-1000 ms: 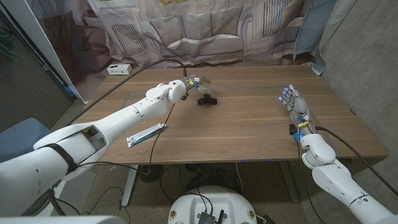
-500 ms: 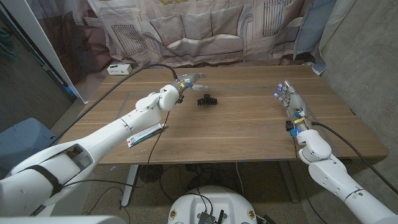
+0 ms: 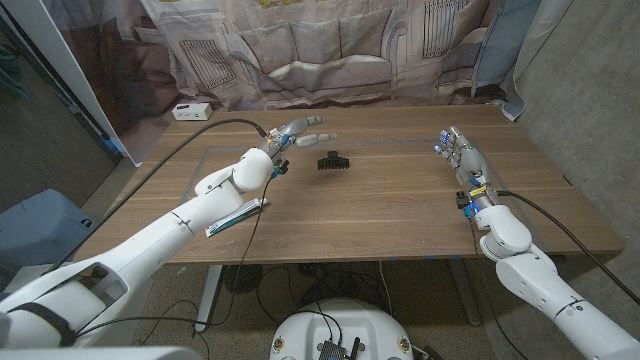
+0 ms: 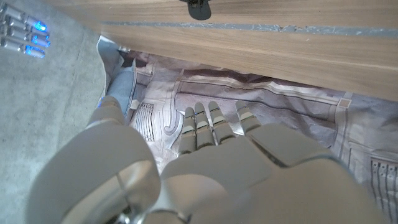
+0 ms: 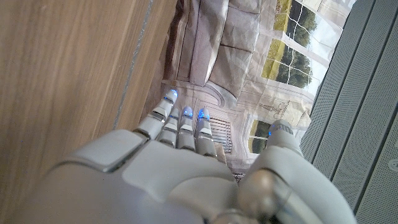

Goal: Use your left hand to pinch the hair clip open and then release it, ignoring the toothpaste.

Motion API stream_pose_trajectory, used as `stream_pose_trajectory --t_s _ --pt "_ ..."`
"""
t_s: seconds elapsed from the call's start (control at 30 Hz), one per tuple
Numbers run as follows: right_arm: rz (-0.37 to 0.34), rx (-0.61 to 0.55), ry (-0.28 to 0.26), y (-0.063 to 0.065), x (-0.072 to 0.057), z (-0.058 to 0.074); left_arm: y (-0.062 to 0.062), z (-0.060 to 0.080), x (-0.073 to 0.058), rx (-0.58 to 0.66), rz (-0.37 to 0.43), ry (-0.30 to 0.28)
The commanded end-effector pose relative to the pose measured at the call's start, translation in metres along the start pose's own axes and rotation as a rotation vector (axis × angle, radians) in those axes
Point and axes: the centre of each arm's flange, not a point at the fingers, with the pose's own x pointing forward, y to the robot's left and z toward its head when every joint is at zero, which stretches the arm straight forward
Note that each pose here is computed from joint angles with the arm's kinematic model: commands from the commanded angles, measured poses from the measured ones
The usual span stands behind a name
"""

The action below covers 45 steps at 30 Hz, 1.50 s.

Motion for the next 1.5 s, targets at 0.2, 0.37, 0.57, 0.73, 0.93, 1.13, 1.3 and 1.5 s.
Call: stream_pose_trajectory --t_s 0.2,0.37,0.57,0.73,0.93,1.13,1.3,1.5 --pt "0.039 0.024 0.007 -0.003 0.017 -0.008 0.030 -0.028 -0.046 -0.361 0.069 -0.023" --pt "0.039 0.002 0.014 -0.004 0.017 -0.009 0.031 -0.038 -0.049 -0.502 0.057 -0.061" --pt "0.059 0.006 0.013 0.001 0.020 -0.007 0.023 -0.054 -0.053 -0.665 -0.003 -0.072" --pt "0.064 0.012 0.009 0.006 0.020 -0.008 0.011 -0.066 -0.058 -0.759 0.034 -0.085" --pt "0.062 0.025 0.011 0.009 0.020 -0.011 -0.006 -0.081 -0.062 -0.884 0.126 -0.141" --pt "0.068 0.028 0.024 0.012 0.019 -0.014 -0.016 -0.095 -0.069 -0.920 0.149 -0.136" --pt "0.076 0.022 0.034 0.015 0.017 -0.017 -0.023 -0.107 -0.076 -0.939 0.167 -0.094" --pt "0.073 0.015 0.038 0.016 0.014 -0.016 -0.028 -0.111 -0.078 -0.983 0.167 -0.099"
